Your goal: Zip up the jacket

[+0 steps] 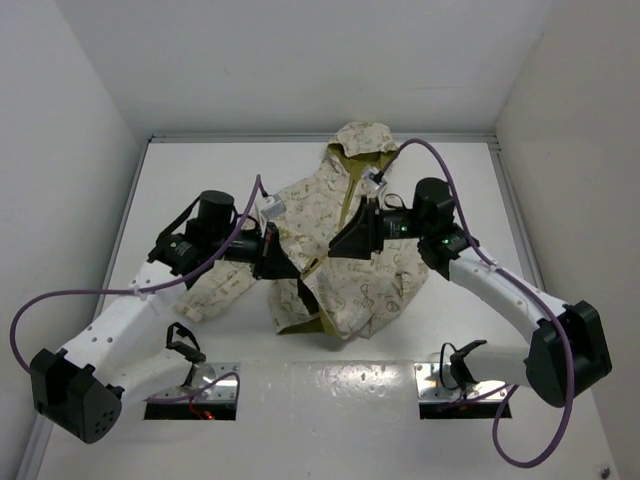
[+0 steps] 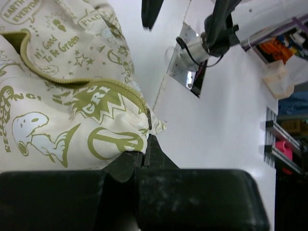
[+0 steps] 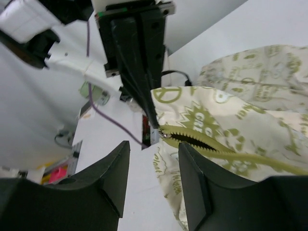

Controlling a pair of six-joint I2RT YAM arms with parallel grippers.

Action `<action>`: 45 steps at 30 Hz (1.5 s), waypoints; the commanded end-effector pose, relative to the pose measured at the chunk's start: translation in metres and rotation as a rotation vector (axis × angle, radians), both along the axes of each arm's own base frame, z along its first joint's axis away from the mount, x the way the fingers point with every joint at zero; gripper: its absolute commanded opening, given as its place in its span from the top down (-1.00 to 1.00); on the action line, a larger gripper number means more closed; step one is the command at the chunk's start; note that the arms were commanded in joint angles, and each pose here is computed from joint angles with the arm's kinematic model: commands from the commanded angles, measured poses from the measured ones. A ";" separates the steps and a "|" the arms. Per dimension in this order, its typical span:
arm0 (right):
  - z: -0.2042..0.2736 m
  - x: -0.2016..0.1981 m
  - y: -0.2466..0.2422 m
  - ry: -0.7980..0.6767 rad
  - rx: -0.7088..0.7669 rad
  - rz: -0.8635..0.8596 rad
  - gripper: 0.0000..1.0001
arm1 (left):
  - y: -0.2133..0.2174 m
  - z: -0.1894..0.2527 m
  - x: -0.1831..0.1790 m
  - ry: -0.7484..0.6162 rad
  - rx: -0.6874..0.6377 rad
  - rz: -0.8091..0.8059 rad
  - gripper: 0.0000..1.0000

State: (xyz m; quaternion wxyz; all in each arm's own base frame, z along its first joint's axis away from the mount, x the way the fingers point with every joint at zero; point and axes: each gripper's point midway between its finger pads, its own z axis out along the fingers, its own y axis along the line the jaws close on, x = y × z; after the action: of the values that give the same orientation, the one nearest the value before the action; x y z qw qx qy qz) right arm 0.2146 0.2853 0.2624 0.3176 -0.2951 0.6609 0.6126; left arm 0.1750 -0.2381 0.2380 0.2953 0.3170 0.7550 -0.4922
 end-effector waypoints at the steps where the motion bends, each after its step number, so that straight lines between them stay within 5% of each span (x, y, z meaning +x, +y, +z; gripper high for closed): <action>1: 0.007 -0.015 0.016 -0.091 0.017 0.114 0.10 | -0.004 0.013 -0.010 -0.083 -0.019 -0.106 1.00; 6: -0.012 -0.032 0.021 -0.064 -0.010 0.195 0.27 | -0.005 0.025 -0.017 -0.070 -0.054 -0.149 1.00; 15: -0.036 -0.042 0.024 -0.021 -0.047 0.235 0.27 | -0.007 0.030 -0.023 -0.040 -0.083 -0.191 1.00; 45: -0.001 -0.044 0.057 -0.062 0.069 0.374 0.14 | 0.007 0.007 -0.026 0.132 -0.062 -0.173 1.00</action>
State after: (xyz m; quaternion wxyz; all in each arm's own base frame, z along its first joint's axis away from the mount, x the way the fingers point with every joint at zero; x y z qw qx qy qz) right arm 0.1708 0.3365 0.2420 0.2076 -0.3882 0.6018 0.6663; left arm 0.1492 -0.2319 0.2366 0.2039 0.3243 0.7458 -0.5450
